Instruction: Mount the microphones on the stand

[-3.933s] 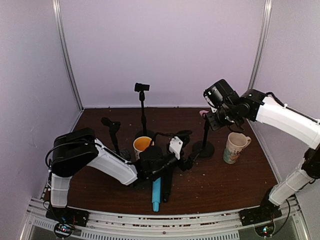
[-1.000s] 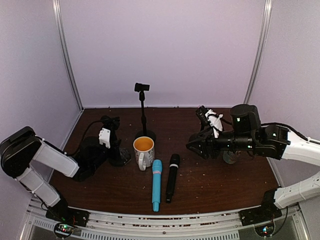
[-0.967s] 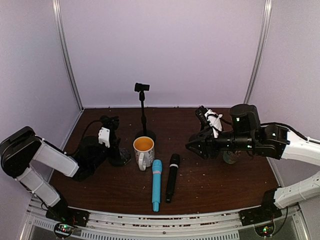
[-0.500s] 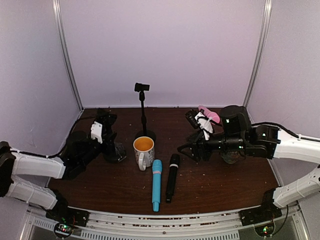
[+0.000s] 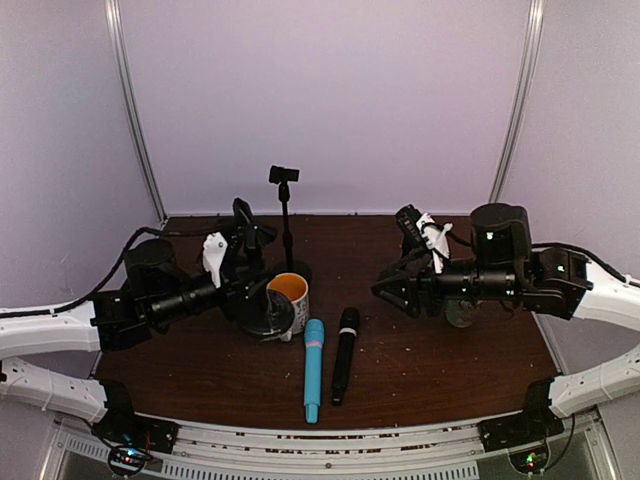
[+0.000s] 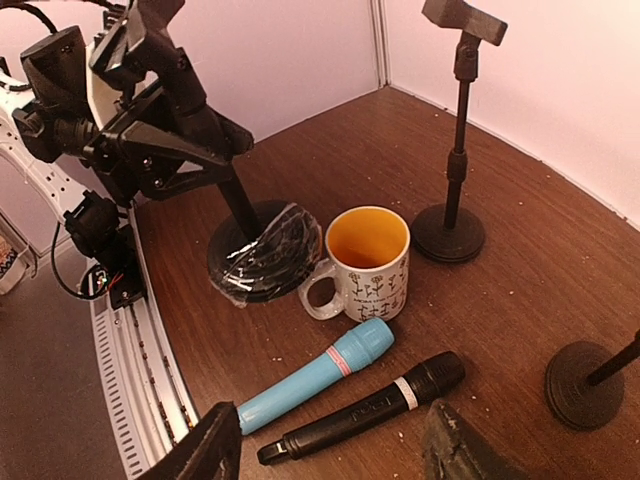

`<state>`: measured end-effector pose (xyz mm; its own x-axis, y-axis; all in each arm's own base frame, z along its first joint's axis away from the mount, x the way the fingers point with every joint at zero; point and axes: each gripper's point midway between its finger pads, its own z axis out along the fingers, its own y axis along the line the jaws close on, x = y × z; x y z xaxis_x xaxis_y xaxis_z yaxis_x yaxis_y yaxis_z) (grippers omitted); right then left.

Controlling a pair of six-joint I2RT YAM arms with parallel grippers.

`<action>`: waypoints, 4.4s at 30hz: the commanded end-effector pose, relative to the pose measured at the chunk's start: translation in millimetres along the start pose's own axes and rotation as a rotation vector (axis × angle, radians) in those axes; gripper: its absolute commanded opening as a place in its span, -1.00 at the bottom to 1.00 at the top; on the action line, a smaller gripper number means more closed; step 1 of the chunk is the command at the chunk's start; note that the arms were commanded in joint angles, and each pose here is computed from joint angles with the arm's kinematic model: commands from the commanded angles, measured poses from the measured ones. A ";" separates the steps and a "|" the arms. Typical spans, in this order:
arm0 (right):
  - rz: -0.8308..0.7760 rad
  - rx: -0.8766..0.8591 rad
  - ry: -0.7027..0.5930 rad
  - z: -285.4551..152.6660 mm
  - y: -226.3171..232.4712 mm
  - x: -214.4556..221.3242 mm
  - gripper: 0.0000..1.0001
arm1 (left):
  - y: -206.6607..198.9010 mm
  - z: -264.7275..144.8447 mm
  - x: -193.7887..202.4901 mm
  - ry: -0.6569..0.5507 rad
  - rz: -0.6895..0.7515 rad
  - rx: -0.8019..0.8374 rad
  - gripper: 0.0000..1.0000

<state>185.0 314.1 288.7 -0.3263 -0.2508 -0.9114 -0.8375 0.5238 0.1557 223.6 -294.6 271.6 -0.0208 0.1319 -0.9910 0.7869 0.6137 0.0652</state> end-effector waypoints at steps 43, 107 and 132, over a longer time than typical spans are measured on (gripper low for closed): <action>0.221 0.567 0.078 -99.6 -97.5 85.7 0.29 | -185.7 192.0 90.9 -0.129 0.054 0.449 0.92; 0.163 0.198 -0.111 -119.3 -36.3 27.2 0.37 | -190.7 157.0 8.1 -0.186 -0.112 0.591 -1.00; 0.237 -0.025 -0.274 -35.4 0.0 -44.7 0.33 | -189.1 103.3 -1.2 0.190 -0.318 0.438 -1.00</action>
<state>175.4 287.3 310.2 -0.4182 -0.0081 -0.9083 -0.7663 0.5401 0.3480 138.0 -494.4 214.0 -0.3927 0.2506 -0.8848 0.9049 0.2770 -0.3232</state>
